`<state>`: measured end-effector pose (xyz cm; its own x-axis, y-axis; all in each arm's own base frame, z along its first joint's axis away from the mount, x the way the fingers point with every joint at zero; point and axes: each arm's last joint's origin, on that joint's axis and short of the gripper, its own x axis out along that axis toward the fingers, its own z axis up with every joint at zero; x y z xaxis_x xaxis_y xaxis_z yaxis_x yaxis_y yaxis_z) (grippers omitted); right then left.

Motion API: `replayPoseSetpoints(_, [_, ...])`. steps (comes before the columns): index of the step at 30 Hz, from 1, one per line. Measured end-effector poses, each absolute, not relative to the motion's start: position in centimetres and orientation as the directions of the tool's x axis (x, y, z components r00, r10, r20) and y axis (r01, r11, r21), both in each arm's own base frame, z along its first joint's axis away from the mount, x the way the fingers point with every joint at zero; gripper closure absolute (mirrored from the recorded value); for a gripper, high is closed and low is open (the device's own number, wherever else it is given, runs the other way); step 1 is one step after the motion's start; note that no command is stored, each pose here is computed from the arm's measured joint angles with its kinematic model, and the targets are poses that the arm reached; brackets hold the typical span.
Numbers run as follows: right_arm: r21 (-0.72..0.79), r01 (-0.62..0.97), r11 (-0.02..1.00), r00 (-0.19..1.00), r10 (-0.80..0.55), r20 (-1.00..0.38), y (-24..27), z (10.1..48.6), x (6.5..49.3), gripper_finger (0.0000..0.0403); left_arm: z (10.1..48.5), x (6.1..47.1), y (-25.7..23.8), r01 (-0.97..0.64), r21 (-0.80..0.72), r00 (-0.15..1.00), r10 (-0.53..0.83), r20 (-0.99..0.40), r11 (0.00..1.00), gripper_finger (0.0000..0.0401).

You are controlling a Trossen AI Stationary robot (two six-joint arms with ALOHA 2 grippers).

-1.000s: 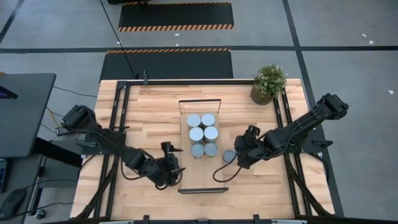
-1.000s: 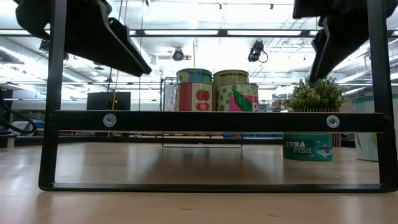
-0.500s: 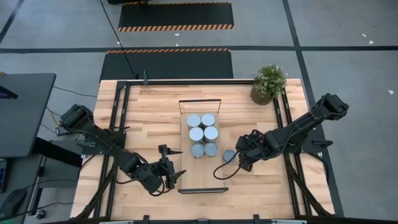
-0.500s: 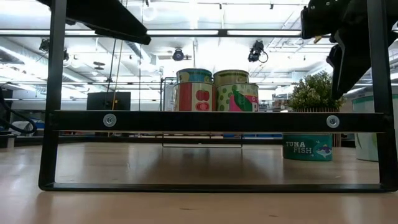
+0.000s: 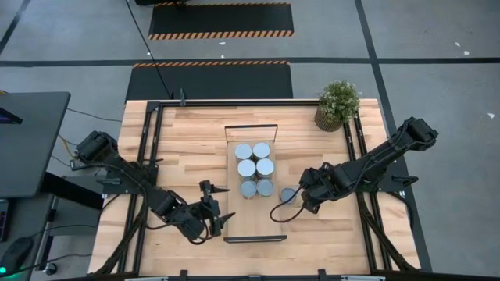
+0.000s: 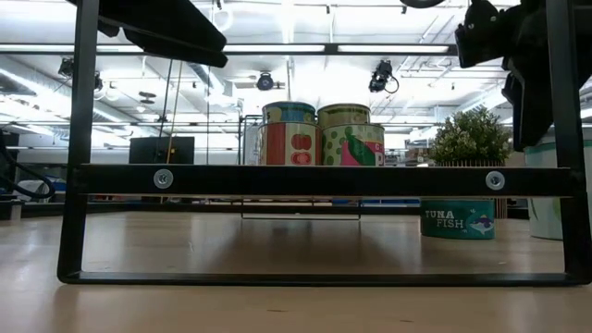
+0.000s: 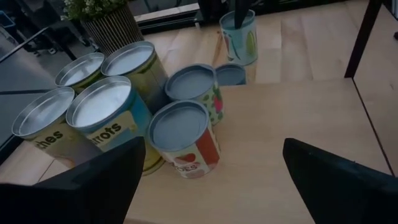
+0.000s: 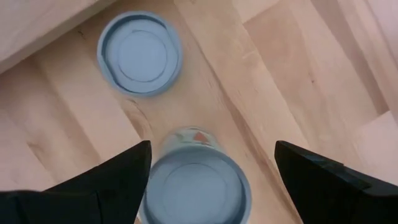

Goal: Pick and place cans onto a shelf
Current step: Put the canned mix vegetables on the shelf

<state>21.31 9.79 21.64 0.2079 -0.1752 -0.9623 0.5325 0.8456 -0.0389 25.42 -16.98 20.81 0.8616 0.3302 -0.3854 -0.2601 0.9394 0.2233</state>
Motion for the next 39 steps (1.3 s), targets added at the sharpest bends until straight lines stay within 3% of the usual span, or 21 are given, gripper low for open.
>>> replayPoseSetpoints(12, [-0.009, 0.564, 0.826, 0.189, -0.139, -0.972, 9.9, 21.6, 21.2, 0.0055, 20.8, 25.4, -17.0, -0.262, 0.220, 0.861, 0.330, -0.386, 0.940, 0.0015])
replayPoseSetpoints(32, [0.009, 0.601, 0.799, 0.081, -0.051, -0.995, 9.5, 18.2, 19.7, 0.0057, 20.8, 25.4, -17.0, -0.261, 0.221, 0.861, 0.330, -0.386, 0.940, 0.0015])
replayPoseSetpoints(39, [0.035, 0.599, 0.800, 0.112, -0.041, -0.993, 9.7, 18.2, 20.0, 0.0107, 20.8, 25.4, -17.0, -0.262, 0.220, 0.861, 0.330, -0.386, 0.940, 0.0015])
